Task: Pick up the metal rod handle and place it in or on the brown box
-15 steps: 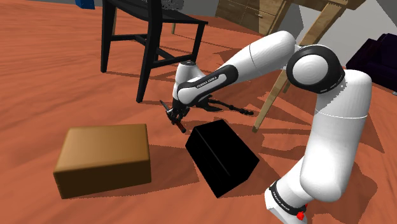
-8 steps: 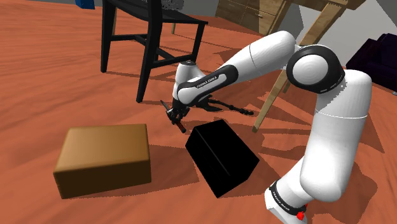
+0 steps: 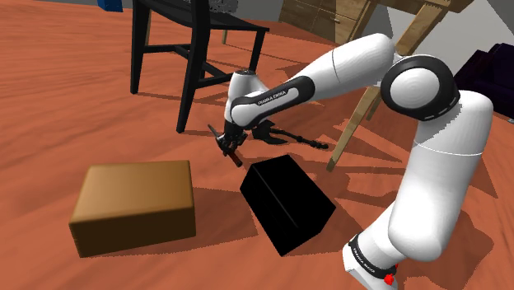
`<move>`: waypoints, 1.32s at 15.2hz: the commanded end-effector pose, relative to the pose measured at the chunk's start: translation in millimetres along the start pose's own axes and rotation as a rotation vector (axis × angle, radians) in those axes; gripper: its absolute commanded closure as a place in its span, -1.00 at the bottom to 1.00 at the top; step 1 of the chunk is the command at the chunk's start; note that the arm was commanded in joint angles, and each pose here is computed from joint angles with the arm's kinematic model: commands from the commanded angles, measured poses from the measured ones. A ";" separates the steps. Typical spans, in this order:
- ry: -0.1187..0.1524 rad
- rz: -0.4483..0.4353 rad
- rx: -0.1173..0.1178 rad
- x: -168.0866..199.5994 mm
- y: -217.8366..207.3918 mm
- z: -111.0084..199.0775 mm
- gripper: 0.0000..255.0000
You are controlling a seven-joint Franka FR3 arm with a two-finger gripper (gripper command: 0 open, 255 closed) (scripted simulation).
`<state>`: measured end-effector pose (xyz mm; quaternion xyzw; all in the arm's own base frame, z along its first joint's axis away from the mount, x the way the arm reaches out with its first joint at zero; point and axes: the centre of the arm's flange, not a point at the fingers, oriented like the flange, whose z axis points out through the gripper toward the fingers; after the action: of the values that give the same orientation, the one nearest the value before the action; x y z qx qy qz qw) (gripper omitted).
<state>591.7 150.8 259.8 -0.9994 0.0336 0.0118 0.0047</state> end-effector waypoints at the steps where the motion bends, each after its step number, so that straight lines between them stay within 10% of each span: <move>1: 0.000 0.000 0.000 -0.7 0.4 -10.2 1.00; 20: 0.000 0.000 0.000 -3.1 -0.4 -110.5 1.00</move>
<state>591.8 148.5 365.1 -0.9994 0.0336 0.0117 0.0047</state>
